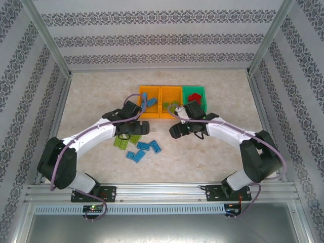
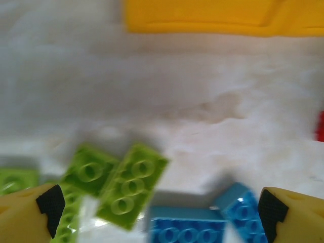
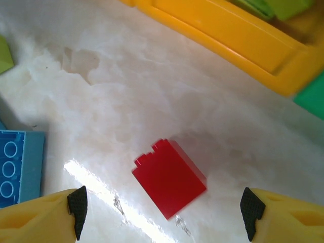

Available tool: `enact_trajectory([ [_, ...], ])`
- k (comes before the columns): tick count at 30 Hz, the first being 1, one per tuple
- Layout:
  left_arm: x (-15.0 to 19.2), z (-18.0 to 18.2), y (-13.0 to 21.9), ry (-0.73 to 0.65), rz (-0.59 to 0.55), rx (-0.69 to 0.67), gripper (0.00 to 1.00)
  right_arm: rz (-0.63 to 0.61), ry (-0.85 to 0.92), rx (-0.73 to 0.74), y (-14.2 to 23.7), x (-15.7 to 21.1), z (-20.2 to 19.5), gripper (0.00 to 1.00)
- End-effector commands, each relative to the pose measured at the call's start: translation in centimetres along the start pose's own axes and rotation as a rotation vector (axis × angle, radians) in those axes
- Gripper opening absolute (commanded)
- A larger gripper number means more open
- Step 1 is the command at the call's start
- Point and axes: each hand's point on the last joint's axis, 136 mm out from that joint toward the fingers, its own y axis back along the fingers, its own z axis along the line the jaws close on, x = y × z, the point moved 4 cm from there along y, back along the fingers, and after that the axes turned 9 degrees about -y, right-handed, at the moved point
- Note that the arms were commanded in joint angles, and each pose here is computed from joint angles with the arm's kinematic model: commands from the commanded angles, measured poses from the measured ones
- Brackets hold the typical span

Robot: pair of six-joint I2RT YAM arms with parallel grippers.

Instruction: Sort the legos into containers by color

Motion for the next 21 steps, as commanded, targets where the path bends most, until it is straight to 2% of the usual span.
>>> enact_trajectory([
  [1,1.1,2.3,0.9,0.066,0.003,-0.047,1.0,0.085,0.109,0.038,-0.9,0.2,0.1,0.82],
  [9,2.5,4.7,1.5,0.136,-0.008,-0.067,1.0,0.236,0.228,0.095,-3.6,0.6,0.6,0.78],
  [14,2.9,4.9,1.6,0.143,-0.01,-0.067,1.0,0.273,0.239,0.119,-4.5,1.2,0.2,0.74],
  [18,3.0,5.0,1.5,0.147,-0.009,-0.067,1.0,0.295,0.252,0.15,-4.8,1.3,-0.1,0.64],
  [21,2.9,4.9,1.5,0.149,-0.011,-0.063,1.0,0.297,0.26,0.166,-4.9,1.3,-0.2,0.52],
])
